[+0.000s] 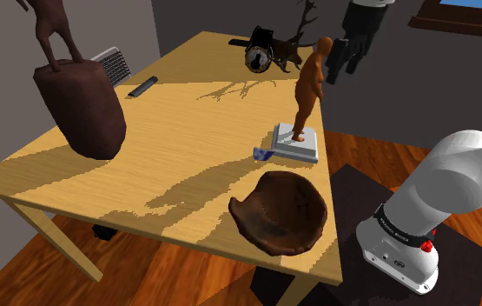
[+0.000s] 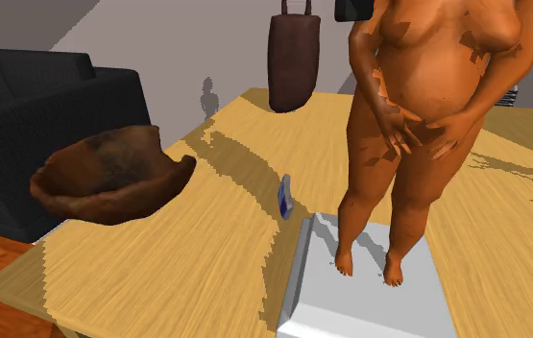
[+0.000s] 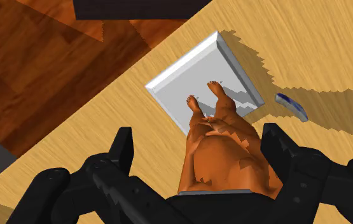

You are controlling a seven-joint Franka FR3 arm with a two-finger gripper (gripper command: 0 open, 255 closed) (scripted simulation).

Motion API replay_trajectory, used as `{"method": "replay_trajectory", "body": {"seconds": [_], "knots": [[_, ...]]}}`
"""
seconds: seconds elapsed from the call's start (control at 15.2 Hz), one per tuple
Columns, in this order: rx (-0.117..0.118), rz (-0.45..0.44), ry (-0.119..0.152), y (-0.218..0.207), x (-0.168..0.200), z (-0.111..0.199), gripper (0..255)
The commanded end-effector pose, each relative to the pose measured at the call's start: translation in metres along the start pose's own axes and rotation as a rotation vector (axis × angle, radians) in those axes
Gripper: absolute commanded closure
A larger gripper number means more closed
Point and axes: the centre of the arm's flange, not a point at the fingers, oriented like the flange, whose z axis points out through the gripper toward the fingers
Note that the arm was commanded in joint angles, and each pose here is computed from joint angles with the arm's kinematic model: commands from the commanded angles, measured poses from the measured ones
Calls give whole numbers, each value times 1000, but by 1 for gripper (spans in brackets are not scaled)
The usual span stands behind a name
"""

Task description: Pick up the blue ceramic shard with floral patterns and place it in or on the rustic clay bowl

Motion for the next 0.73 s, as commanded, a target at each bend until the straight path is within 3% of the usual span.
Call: {"method": "replay_trajectory", "body": {"seconds": [0.0,0.66], "knots": [[0,0,0,0,0,0,0],[55,215,-31,-79,27,96,0]]}}
